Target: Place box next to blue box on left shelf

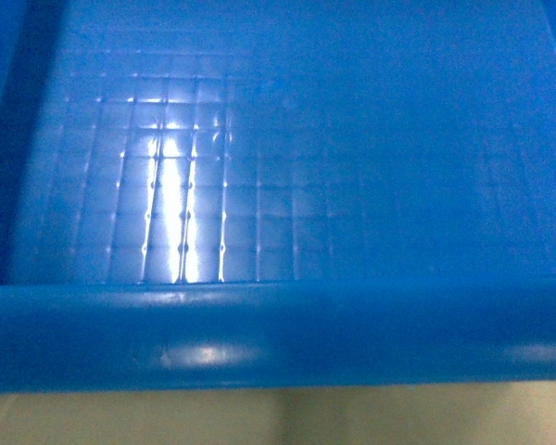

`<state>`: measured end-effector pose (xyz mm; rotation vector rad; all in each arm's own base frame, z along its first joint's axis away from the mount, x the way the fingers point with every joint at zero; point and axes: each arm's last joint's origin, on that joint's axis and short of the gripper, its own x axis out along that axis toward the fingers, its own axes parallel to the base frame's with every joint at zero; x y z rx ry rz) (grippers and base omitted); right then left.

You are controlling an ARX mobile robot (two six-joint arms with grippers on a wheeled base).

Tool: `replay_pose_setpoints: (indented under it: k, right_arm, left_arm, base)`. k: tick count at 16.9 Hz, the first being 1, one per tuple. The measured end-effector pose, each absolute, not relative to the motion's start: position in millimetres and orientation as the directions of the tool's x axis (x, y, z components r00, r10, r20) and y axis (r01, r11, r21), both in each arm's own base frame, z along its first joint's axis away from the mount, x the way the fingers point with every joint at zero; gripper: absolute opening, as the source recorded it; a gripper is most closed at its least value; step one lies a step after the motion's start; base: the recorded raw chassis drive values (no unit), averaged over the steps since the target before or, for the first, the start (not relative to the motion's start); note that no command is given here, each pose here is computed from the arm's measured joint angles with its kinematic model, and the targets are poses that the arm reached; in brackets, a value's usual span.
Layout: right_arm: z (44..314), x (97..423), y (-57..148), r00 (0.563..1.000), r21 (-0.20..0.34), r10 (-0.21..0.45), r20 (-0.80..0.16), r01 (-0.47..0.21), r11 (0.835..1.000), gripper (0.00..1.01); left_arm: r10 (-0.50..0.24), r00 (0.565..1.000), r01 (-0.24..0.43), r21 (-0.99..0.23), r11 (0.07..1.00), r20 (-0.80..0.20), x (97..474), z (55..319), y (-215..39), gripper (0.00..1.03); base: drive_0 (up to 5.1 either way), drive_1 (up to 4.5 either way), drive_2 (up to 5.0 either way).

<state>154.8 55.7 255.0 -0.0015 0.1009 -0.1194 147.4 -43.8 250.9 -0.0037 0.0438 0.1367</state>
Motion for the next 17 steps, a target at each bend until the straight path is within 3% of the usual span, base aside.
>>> replay_pose_setpoints:
  k: [17]
  right_arm:
    - [255.2,154.9,55.7,0.988,-0.006,-0.12,-0.098,0.12,0.993,0.12]
  left_arm:
    - [0.137,0.99,-0.137,-0.003,0.991,-0.04,147.4,251.3,-43.8,0.08]
  base:
    - [-5.0,2.4,2.4]
